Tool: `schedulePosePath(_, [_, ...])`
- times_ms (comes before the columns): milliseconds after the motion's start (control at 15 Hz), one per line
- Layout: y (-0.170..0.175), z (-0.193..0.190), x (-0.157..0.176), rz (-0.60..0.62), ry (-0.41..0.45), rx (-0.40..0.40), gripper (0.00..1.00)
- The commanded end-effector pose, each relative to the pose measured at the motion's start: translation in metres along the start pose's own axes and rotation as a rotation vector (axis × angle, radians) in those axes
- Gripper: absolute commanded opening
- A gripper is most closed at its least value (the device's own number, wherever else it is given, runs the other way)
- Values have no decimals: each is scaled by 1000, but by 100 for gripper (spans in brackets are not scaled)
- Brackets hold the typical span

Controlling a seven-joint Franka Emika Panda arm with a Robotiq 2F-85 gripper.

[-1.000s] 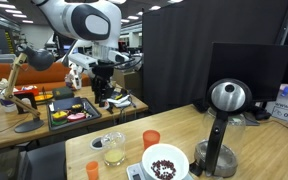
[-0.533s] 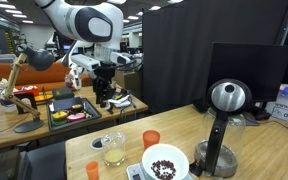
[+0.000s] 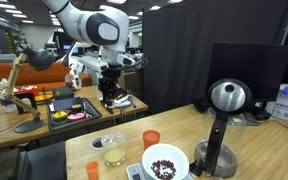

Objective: Move the salt cellar to the left

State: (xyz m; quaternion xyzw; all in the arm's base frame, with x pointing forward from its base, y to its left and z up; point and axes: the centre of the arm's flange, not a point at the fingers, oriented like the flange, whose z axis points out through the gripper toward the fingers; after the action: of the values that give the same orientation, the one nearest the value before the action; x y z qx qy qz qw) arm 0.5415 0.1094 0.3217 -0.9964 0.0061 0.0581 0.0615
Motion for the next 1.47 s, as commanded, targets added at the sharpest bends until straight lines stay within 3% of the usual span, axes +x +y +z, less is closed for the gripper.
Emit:
schedulePosePath(0, [-8, 14, 38, -7, -44, -29, 8])
schedulePosePath(400, [-9, 63, 61, 3, -117, -101, 8])
schedulePosePath(1133, [4, 126, 58, 18, -349, -34, 8])
schedulePosePath(1400, [6, 134, 56, 39, -389, 5, 8])
